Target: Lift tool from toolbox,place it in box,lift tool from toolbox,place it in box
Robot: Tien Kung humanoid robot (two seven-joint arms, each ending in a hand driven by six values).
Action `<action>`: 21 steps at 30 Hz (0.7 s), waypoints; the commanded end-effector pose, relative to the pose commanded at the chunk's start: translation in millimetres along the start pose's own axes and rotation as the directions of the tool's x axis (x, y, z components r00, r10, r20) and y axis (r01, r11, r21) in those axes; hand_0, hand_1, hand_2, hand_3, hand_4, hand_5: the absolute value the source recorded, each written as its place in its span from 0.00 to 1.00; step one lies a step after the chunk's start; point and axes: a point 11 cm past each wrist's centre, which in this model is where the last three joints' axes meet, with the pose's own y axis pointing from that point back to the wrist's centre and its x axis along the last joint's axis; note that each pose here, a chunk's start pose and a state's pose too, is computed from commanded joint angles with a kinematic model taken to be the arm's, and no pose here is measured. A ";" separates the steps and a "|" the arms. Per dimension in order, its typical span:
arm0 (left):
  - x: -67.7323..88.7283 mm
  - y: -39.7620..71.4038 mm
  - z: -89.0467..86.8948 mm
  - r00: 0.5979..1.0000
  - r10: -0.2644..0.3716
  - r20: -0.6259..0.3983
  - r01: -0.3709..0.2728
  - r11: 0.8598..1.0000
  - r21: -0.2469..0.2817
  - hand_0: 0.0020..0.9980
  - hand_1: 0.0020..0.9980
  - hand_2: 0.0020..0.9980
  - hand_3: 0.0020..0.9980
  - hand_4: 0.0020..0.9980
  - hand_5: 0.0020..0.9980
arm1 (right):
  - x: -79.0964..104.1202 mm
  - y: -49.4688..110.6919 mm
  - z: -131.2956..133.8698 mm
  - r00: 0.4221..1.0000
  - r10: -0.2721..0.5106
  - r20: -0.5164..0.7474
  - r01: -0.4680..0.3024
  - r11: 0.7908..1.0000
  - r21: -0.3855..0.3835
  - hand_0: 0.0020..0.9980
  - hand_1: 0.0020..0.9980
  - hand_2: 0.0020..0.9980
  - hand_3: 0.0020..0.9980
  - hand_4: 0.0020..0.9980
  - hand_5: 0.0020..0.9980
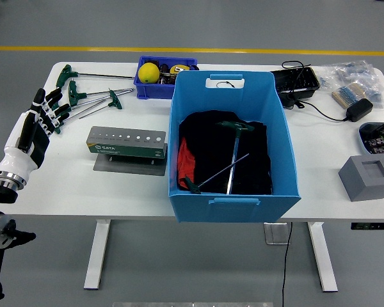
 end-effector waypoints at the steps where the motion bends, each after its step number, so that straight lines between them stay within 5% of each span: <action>1: 0.1 0.5 -0.8 1.000 0.000 0.000 0.000 1.000 0.002 0.86 0.89 0.99 0.90 0.99 0.93 | -0.1 -0.1 0.6 1.000 0.000 -0.001 0.000 1.000 -0.001 0.67 0.66 0.73 0.56 0.78 0.67; 21: -0.3 -1.1 -2.3 1.000 -0.004 -0.001 0.004 1.000 0.006 0.86 0.89 0.99 0.90 0.99 0.93 | 0.5 -0.4 1.8 1.000 0.000 0.009 0.000 1.000 0.000 0.67 0.66 0.73 0.56 0.79 0.67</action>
